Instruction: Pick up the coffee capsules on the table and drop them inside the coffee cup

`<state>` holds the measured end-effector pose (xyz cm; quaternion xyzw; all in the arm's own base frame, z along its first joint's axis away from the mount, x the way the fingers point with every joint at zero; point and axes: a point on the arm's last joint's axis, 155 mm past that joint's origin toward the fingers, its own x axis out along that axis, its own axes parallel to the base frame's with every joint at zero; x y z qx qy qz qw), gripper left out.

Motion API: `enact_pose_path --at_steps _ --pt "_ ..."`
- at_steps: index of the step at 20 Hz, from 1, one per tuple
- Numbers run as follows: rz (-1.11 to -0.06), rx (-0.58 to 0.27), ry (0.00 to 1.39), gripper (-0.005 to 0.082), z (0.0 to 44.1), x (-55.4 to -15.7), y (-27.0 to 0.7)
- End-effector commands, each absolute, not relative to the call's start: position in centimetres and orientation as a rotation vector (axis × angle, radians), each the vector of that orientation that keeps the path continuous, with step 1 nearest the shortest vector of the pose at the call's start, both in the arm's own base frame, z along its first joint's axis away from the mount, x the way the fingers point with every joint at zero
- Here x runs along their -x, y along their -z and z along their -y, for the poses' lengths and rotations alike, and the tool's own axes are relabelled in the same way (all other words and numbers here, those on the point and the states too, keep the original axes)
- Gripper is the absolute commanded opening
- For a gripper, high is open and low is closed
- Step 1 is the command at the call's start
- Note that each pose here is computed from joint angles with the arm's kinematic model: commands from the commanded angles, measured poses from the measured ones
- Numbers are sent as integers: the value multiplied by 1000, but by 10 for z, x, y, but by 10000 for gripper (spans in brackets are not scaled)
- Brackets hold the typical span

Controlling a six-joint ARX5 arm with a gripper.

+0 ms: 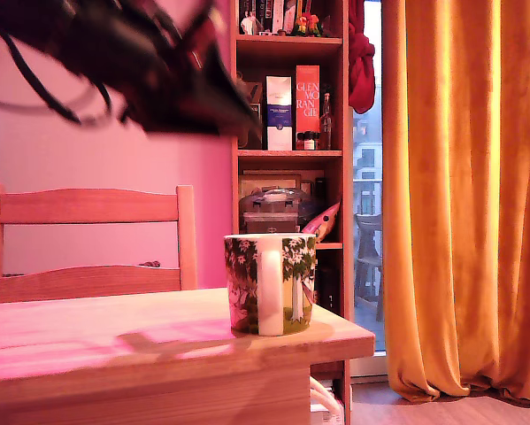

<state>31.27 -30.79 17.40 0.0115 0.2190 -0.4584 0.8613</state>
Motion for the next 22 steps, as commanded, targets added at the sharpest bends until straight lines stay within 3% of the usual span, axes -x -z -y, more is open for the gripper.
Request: enact_pose_path --at_steps 1,6,22 --pt "-494 -55 964 119 316 -315 -155" --pt "-564 -71 959 119 326 -324 -129" --pt "-626 -74 963 119 323 -317 -118"
